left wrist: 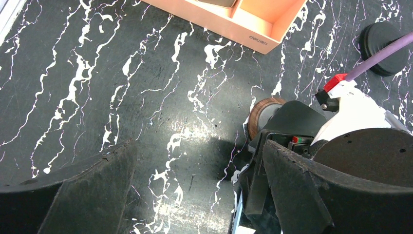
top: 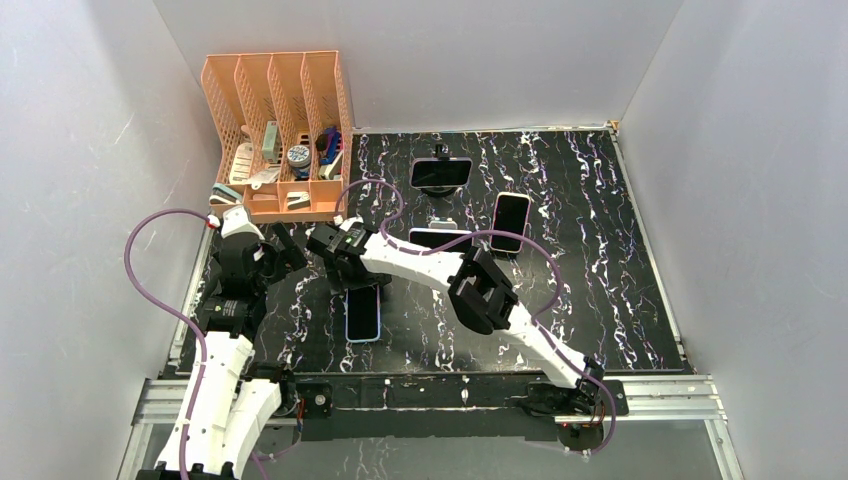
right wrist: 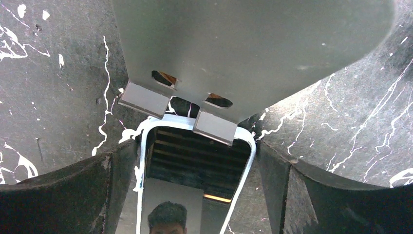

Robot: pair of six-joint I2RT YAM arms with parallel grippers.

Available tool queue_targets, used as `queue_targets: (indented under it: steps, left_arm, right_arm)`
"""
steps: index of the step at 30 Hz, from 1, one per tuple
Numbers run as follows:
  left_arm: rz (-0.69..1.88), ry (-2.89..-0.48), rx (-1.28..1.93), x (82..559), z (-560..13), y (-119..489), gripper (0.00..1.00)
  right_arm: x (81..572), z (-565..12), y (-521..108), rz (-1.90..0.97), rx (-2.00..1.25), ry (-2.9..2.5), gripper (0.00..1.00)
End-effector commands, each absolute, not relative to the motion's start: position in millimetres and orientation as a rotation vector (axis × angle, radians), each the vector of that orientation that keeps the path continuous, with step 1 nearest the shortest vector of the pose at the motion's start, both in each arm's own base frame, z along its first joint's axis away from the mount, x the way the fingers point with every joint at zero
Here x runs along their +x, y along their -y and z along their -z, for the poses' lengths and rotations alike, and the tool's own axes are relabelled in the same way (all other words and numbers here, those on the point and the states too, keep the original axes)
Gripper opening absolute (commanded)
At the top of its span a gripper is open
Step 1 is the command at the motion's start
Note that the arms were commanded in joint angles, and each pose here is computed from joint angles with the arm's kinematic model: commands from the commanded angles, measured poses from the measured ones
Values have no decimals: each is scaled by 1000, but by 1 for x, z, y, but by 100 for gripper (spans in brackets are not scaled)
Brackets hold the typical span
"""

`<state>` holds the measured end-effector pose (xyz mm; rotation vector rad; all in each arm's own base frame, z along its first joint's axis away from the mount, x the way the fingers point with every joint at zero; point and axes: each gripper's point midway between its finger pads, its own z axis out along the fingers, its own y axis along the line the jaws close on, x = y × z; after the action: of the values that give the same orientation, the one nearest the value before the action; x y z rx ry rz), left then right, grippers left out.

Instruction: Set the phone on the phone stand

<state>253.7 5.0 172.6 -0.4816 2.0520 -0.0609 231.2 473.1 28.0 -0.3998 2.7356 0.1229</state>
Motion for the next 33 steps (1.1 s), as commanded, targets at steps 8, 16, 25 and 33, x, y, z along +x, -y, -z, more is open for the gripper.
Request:
queue_targets:
  steps: [8, 16, 25, 33]
  left_arm:
    - [38, -2048, -476, 252, -173, -7, 98]
    - [66, -2067, -460, 252, -169, -2, 98]
    - [559, -2159, -113, 253, -153, 84, 98]
    - [818, -2303, 251, 225, -126, 156, 96]
  right_arm:
    - [230, -23, -467, -79, -400, -2751, 77]
    - [229, -28, -458, -127, -388, -2747, 40]
    - [240, -67, -431, -251, -319, -2576, 38]
    - [266, -99, -386, -326, -133, -2421, 38]
